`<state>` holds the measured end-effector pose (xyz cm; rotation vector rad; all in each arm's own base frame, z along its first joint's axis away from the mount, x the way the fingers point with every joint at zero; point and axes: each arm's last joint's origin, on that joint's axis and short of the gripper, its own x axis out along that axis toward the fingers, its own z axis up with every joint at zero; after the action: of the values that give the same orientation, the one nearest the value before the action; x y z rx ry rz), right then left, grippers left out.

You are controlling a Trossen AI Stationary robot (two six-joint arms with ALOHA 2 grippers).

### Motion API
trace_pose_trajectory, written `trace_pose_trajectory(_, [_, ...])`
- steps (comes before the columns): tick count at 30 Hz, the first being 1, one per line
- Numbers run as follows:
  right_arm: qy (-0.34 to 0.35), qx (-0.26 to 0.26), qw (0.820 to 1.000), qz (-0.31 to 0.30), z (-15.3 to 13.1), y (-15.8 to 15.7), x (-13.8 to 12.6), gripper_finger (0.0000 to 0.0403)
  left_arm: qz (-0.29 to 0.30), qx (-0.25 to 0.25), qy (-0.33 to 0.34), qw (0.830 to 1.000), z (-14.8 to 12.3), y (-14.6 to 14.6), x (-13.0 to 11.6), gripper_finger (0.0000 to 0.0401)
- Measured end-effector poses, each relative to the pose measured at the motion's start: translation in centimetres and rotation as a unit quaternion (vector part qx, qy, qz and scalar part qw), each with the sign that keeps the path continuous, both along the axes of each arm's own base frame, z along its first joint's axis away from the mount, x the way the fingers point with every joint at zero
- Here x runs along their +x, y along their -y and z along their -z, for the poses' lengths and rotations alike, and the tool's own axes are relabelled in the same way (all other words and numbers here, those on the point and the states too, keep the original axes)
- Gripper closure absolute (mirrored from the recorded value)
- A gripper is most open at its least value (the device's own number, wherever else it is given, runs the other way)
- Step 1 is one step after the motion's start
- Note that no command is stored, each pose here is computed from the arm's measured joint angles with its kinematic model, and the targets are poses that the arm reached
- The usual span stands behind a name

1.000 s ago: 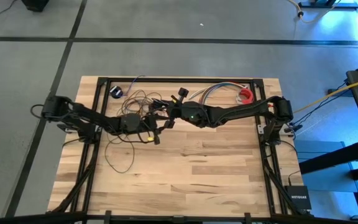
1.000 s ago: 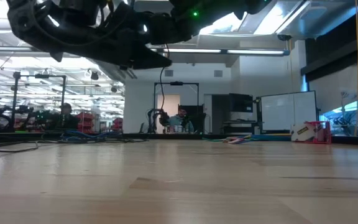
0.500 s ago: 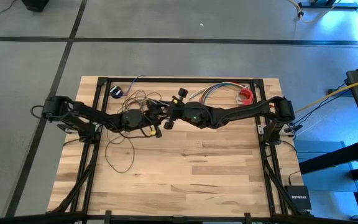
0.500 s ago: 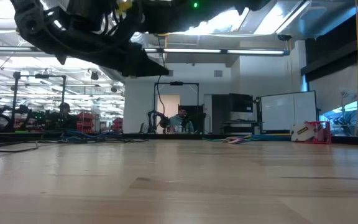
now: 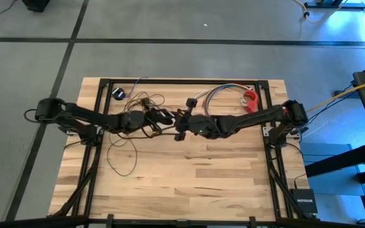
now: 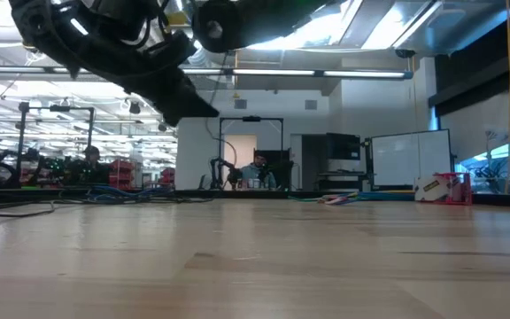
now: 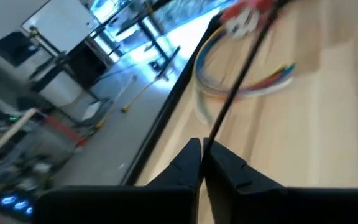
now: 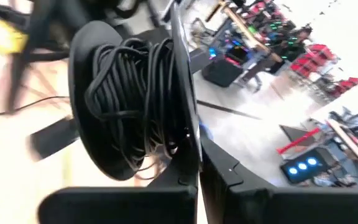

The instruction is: Coiling cords

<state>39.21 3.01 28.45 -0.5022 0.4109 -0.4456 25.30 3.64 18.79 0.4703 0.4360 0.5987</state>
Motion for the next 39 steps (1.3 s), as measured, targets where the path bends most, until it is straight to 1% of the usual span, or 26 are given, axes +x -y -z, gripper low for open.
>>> trace_pose_trajectory(3, [-0.016, 0.01, 1.0, -0.009, 0.3, -0.5, -0.2, 0.04, -0.008, 0.019, -0.028, 0.999, -0.5, 0.0, -0.8, 0.0391])
trace_pose_trajectory(8, [-0.04, 0.026, 0.999, -0.007, 0.8, -0.5, -0.5, 0.04, -0.003, 0.047, -0.038, 0.998, -2.1, 0.0, -2.0, 0.0391])
trace_pose_trajectory(12, [-0.06, 0.025, 0.998, -0.007, 1.1, -0.4, -0.6, 0.04, 0.001, 0.068, -0.021, 0.997, -3.5, 0.1, -2.8, 0.0391])
trace_pose_trajectory(15, [-0.071, 0.025, 0.997, 0.002, 1.3, 0.0, -0.7, 0.04, 0.004, 0.07, 0.006, 0.998, -4.6, 0.4, -3.4, 0.0391])
trace_pose_trajectory(19, [-0.079, 0.03, 0.996, 0.023, 1.8, 1.2, -0.6, 0.04, 0.013, 0.046, 0.057, 0.997, -5.8, 1.1, -4.3, 0.0391])
trace_pose_trajectory(24, [-0.101, 0.023, 0.993, 0.063, 3.3, 3.0, -0.1, 0.04, 0.035, 0.024, 0.079, 0.996, -6.4, 2.2, -4.9, 0.0391])
trace_pose_trajectory(27, [-0.098, 0.011, 0.991, 0.095, 3.3, 3.8, -0.1, 0.04, 0.046, 0.005, 0.083, 0.995, -6.3, 2.8, -5.1, 0.0391])
trace_pose_trajectory(29, [-0.096, 0.013, 0.99, 0.101, 3.3, 4.2, -0.1, 0.04, 0.052, -0.01, 0.095, 0.994, -6.4, 3.1, -5.0, 0.0391])
trace_pose_trajectory(32, [-0.09, 0.025, 0.99, 0.11, 3.3, 5.1, -0.1, 0.04, 0.083, -0.038, 0.118, 0.989, -6.5, 3.6, -4.9, 0.039])
trace_pose_trajectory(35, [-0.079, 0.031, 0.99, 0.112, 3.5, 5.7, 0.2, 0.04, 0.113, -0.07, 0.15, 0.98, -6.8, 3.8, -4.8, 0.039])
trace_pose_trajectory(39, [-0.061, 0.031, 0.993, 0.097, 4.0, 5.9, 1.1, 0.04, 0.139, -0.088, 0.181, 0.97, -7.0, 4.0, -4.1, 0.039])
